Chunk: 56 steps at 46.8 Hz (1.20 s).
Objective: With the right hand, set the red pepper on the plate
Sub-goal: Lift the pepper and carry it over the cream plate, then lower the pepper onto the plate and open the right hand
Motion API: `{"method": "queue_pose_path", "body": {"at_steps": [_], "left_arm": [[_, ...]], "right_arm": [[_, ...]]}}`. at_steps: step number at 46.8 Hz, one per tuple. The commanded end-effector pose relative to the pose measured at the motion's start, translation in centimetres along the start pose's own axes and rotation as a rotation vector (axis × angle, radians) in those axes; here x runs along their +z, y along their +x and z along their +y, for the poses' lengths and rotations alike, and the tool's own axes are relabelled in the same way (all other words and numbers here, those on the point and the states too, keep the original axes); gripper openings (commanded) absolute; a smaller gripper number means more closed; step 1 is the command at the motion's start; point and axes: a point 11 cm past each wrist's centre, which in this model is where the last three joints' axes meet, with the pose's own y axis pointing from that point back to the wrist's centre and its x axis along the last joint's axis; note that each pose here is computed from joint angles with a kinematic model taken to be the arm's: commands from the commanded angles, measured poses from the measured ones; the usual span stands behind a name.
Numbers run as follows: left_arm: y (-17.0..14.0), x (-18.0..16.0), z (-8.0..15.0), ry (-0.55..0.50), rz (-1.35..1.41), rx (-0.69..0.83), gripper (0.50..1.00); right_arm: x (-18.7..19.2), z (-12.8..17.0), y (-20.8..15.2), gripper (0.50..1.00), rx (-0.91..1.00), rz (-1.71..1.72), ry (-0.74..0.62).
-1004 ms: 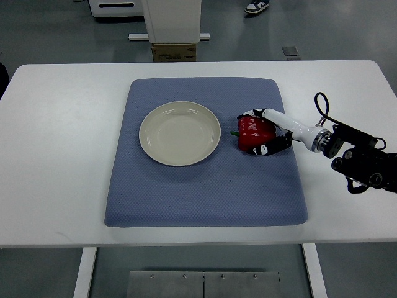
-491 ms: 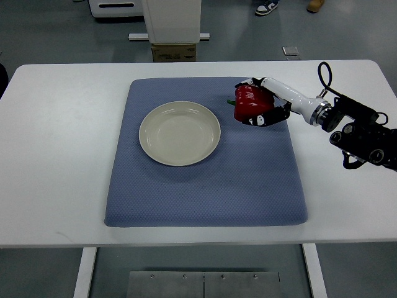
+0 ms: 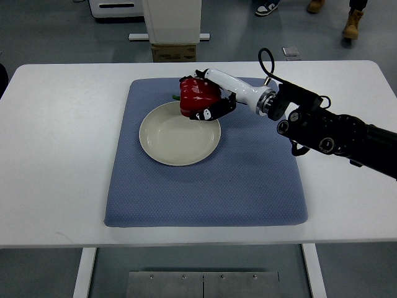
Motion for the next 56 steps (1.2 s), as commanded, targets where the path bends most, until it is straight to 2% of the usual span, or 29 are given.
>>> {"method": "queue_pose_path", "body": {"at_steps": [1, 6, 56], "left_arm": [[0.0, 0.0, 0.0, 0.000, 0.000, 0.000, 1.000], [0.0, 0.0, 0.0, 0.000, 0.000, 0.000, 1.000], [0.0, 0.0, 0.0, 0.000, 0.000, 0.000, 1.000]], "right_arm": [[-1.1, -0.9, -1.0, 0.500, -0.016, -0.008, 0.017], [-2.2, -1.7, -2.3, 0.500, -0.037, -0.016, 0.035], [1.4, -0.1, -6.4, 0.500, -0.076, -0.088, -0.035]]}}
